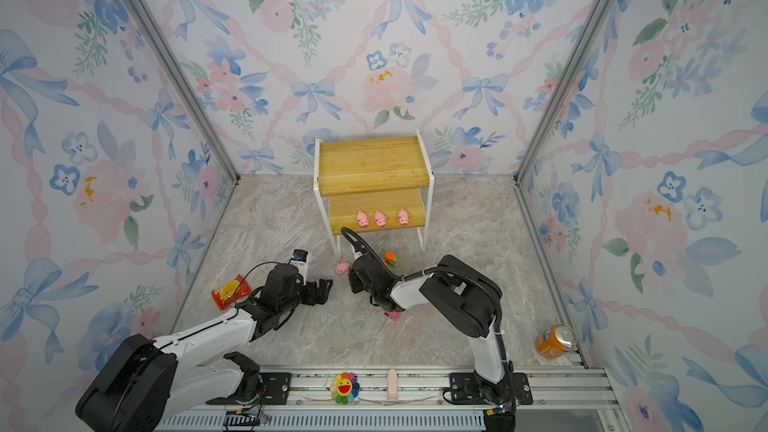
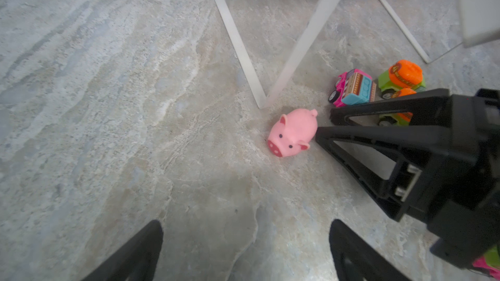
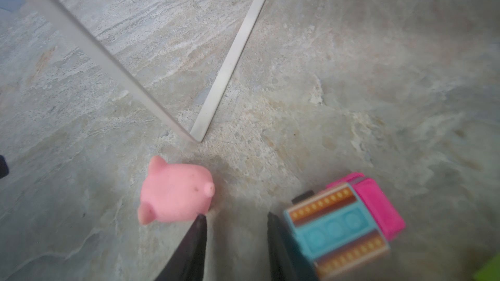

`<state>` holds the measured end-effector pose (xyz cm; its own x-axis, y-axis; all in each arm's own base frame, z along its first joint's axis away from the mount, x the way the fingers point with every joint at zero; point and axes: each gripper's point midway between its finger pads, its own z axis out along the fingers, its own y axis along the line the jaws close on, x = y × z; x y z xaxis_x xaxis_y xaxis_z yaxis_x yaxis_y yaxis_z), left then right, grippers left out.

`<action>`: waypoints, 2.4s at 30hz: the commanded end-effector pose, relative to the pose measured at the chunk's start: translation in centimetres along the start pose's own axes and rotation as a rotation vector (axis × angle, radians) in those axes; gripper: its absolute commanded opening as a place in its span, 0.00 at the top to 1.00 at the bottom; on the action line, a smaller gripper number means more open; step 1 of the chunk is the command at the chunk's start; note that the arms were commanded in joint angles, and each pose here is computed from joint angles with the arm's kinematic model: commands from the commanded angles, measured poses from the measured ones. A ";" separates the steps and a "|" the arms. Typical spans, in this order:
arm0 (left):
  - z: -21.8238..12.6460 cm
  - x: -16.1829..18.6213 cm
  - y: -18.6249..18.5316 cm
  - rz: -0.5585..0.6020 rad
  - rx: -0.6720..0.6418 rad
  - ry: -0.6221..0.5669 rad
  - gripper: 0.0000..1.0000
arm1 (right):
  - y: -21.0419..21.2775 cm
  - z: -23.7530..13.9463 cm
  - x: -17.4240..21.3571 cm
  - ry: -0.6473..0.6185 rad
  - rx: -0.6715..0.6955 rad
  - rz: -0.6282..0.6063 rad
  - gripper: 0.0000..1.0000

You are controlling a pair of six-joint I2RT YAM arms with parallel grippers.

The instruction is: Place and organize the plastic toys onto the shelf

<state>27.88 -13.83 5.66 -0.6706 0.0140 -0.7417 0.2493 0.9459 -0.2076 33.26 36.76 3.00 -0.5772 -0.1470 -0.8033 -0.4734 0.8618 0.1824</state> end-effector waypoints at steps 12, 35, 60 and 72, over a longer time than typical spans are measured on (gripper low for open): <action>0.5 -0.1 -2.9 0.102 0.073 -0.100 0.04 | -1.2 0.6 0.3 0.012 0.025 -0.035 0.59; 2.7 0.8 -2.7 0.188 -0.017 -0.211 0.10 | -2.7 0.4 1.5 0.049 -0.045 -0.092 0.57; 4.6 1.0 -3.3 0.272 -0.035 -0.259 0.15 | -2.7 2.5 2.5 0.067 -0.085 -0.124 0.54; 5.1 1.4 -3.5 0.296 -0.026 -0.266 0.24 | -2.4 2.7 2.9 0.069 -0.101 -0.129 0.54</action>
<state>29.65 -18.54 2.23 -0.3827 0.1822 -0.9058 0.3723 0.9277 0.0293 35.79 36.71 2.74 -0.4777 -0.2119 -0.8526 -0.6091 0.7793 0.1476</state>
